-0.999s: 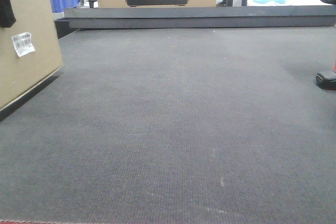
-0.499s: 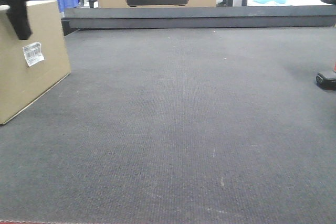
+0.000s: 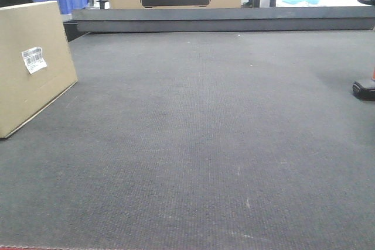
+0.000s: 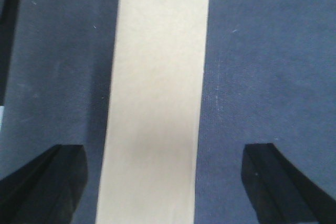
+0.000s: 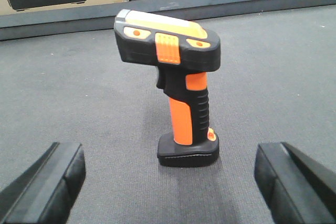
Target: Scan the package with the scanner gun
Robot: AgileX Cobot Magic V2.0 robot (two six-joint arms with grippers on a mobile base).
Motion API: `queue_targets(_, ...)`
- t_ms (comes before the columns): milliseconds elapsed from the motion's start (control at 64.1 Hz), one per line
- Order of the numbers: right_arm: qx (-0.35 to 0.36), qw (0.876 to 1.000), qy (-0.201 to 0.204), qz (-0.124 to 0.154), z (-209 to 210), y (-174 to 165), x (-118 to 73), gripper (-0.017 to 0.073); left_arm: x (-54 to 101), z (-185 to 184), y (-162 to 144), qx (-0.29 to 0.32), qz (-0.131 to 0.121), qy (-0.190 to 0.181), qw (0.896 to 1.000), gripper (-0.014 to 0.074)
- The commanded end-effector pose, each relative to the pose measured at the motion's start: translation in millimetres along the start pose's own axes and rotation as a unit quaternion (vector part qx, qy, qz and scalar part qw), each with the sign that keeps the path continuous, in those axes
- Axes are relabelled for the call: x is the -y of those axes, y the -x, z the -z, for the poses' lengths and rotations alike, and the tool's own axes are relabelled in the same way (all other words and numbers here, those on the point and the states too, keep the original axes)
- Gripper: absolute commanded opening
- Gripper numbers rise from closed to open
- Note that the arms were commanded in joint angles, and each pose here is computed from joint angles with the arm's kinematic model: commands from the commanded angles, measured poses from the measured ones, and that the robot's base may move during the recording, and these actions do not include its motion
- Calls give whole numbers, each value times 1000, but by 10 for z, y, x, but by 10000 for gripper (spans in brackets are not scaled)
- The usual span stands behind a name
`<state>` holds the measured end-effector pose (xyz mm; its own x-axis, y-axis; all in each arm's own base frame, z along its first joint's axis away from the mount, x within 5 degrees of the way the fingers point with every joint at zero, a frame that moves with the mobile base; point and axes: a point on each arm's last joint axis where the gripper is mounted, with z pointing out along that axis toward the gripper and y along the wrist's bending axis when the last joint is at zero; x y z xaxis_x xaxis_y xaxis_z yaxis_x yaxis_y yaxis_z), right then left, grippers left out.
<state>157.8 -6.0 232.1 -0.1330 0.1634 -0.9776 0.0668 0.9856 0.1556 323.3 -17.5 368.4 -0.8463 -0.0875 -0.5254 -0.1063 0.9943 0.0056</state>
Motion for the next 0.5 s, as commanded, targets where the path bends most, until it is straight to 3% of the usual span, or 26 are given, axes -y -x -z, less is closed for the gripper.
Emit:
queue_targets(0,4,1000,2,3,13,4,-4,560,-21,254,-37,24,7,-5,1000,446)
queue_targets(78,-1,1000,2,3,21,-3,-3,560,-49,403,-103,40,7,-7,999,346)
queue_targets(218,-32,999,-2,3,55,-48,2,512,-177,551,-372,39,18,1,999,53)
queue_targets(297,-48,999,-3,3,90,-66,4,384,-285,588,-548,57,28,6,998,-111)
queue_targets(437,-58,998,-4,3,174,-61,2,46,-450,585,-884,85,51,16,995,-108)
queue_targets(484,-55,998,-3,3,210,-47,0,-75,-483,553,-1008,88,48,19,995,-108)
